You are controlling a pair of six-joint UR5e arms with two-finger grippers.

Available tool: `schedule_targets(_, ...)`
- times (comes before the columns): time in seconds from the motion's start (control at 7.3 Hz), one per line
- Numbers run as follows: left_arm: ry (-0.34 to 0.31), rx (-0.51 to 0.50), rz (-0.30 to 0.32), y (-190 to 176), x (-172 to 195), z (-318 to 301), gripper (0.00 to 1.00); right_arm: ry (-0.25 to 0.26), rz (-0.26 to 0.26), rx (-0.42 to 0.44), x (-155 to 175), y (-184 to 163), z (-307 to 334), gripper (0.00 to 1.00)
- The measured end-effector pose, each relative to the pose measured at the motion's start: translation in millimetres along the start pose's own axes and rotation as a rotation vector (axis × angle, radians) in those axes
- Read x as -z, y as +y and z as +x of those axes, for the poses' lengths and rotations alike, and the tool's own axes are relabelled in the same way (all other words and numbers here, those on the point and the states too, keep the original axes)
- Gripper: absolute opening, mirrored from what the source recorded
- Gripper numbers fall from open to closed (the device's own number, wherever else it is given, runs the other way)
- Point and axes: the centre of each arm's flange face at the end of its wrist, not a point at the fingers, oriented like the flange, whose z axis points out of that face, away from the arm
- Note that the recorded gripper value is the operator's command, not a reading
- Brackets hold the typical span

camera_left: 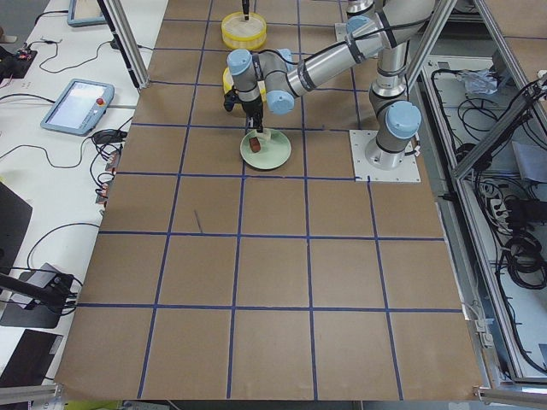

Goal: Stack buns with steamer

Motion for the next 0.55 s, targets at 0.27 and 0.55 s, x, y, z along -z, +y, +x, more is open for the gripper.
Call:
schedule_targets(0.27,0.290,0.208,-0.021,-8.5,7.7,44.8,0.01,0.004,0.007,-0.004,4.5,-1.9,1.3,0.07)
schedule_targets(0.55,0.469,0.376,-0.061,-16.0,-7.2,111.9,0.59,0.009,0.016,-0.012,11.1,-2.3,2.2,0.07)
